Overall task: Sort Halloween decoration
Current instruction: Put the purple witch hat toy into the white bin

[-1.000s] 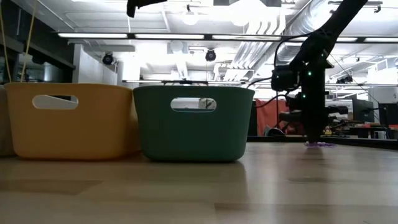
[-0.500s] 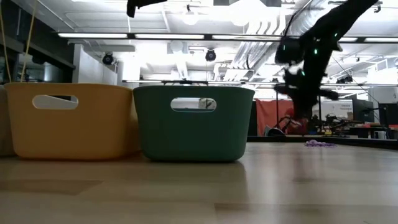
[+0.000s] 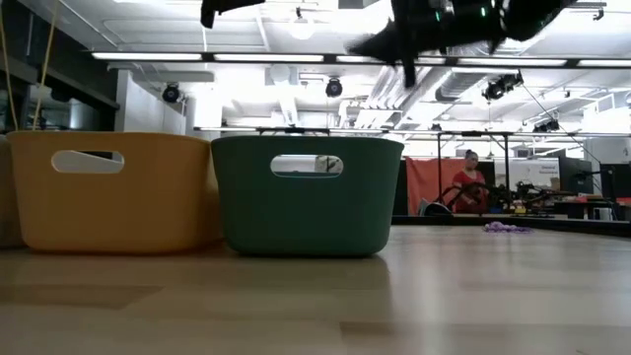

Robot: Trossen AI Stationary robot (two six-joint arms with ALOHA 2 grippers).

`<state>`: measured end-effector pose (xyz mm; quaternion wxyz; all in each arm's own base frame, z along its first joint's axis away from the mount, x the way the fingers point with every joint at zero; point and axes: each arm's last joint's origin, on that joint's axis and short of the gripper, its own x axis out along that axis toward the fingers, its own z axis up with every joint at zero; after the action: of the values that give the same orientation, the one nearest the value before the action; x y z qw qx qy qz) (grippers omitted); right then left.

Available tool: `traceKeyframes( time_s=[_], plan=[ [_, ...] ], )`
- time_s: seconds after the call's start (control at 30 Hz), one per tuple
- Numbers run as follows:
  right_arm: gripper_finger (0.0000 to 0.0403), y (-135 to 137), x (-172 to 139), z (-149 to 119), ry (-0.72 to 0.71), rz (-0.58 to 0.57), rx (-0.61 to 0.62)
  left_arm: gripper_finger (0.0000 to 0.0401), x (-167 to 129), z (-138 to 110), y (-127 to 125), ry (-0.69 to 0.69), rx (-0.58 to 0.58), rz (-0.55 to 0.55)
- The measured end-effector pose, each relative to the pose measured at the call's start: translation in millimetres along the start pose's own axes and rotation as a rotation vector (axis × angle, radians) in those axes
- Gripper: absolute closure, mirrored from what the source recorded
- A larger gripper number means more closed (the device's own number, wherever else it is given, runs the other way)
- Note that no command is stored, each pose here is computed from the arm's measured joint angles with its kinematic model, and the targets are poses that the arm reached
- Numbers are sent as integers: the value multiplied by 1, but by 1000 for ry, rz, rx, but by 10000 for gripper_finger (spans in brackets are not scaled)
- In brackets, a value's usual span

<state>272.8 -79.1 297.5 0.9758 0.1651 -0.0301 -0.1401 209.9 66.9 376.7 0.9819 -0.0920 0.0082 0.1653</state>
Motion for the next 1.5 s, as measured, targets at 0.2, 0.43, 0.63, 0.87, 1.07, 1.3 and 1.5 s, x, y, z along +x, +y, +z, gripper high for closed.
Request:
traceKeyframes(
  time_s=[0.2,0.43,0.63,0.87,1.07,1.3,1.5],
  plan=[
    [403,48,15,37,-38,121,-256,245,0,-1,-4,14,98,-119],
    [403,54,26,56,-6,105,-322,245,0,-1,-5,12,115,-114],
    [403,63,36,57,-19,105,-396,245,17,-8,-13,12,119,-155],
    [403,77,45,55,-32,93,-456,245,42,-15,-24,-59,142,-200],
    [403,81,44,55,-47,50,-465,245,42,-13,-24,-82,141,-188],
    [403,81,44,58,-72,34,-460,253,41,-11,-24,-97,145,-187],
    [403,81,46,56,-73,35,-457,299,45,-9,-26,-148,141,-194]
  ],
)
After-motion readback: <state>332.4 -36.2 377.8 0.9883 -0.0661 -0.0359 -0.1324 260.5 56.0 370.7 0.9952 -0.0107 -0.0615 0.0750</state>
